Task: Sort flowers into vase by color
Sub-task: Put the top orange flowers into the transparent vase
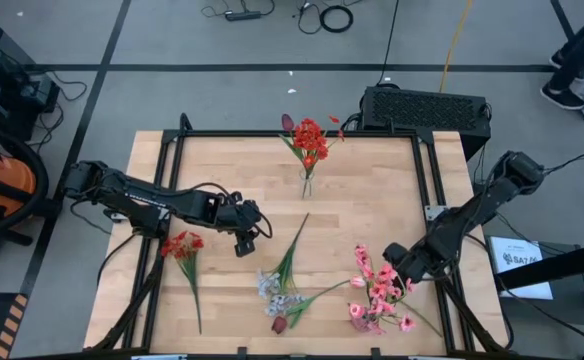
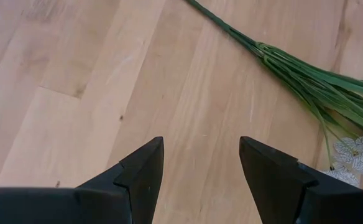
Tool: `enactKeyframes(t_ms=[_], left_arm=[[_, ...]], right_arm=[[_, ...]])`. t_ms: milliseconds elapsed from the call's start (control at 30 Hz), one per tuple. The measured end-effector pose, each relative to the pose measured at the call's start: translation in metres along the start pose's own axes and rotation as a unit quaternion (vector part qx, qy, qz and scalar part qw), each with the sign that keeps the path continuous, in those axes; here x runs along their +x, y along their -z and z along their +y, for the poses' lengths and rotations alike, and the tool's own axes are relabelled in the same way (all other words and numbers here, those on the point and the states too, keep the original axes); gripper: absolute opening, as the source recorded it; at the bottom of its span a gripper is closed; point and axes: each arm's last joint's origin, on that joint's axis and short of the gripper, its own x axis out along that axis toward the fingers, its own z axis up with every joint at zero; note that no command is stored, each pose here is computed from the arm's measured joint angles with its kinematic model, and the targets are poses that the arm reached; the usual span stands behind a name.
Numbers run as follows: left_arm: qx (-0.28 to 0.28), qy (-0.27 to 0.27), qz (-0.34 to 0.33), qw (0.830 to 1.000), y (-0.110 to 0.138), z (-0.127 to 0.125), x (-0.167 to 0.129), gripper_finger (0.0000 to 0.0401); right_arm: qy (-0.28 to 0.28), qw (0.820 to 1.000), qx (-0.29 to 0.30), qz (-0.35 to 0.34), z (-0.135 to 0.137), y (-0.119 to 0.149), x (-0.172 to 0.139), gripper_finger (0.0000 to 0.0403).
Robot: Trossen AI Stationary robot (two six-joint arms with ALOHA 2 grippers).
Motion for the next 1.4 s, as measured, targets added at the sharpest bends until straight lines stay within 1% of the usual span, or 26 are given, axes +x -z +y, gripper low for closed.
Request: enactKeyframes(t_ms=[200, 367, 600, 767, 867, 967, 1033, 1167, 1200, 1267, 1400], left_arm=[[0.0, 0.0, 0.0, 1.0, 0.0, 0.0, 0.0, 0.0216], [-0.003, 0.0, -0.001, 1.0, 0.0, 0.0, 0.0, 0.0216], [-0.003, 0.001, -0.002, 1.0, 0.0, 0.0, 0.0, 0.0216], [-0.004, 0.001, -0.002, 1.0, 0.0, 0.0, 0.0, 0.0216], [-0.004, 0.001, -0.002, 1.0, 0.0, 0.0, 0.0, 0.0216], [-0.004, 0.001, -0.002, 1.0, 0.0, 0.0, 0.0, 0.0216], [-0.004, 0.001, -0.002, 1.0, 0.0, 0.0, 0.0, 0.0216], [-0.004, 0.001, -0.002, 1.0, 0.0, 0.0, 0.0, 0.0216], [-0.004, 0.001, -0.002, 1.0, 0.0, 0.0, 0.0, 0.0216], [-0.004, 0.001, -0.002, 1.0, 0.0, 0.0, 0.0, 0.0216], [-0.004, 0.002, -0.002, 1.0, 0.0, 0.0, 0.0, 0.0216]], right_arm=[[-0.009, 1.0, -0.022, 0.005, 0.006, 0.006, 0.008, 0.0095], [-0.012, 0.999, -0.032, 0.007, 0.011, 0.009, 0.017, 0.0117], [-0.022, 0.999, -0.039, 0.011, 0.02, 0.011, 0.034, 0.0132], [-0.004, 0.999, -0.029, 0.014, 0.021, 0.01, 0.045, 0.0131], [0.008, 1.0, -0.026, 0.013, 0.02, 0.01, 0.049, 0.0123], [0.024, 0.999, -0.023, 0.011, 0.017, 0.009, 0.051, 0.0104], [0.037, 0.999, -0.021, 0.008, 0.015, 0.009, 0.051, 0.008], [0.065, 0.998, -0.018, -0.002, 0.009, 0.008, 0.05, 0.0017], [0.068, 0.998, -0.018, -0.004, 0.009, 0.008, 0.05, 0.0009], [0.073, 0.997, -0.016, -0.005, 0.008, 0.008, 0.05, 0.0009], [0.076, 0.997, 0.008, -0.019, 0.006, 0.008, 0.047, 0.0004]])
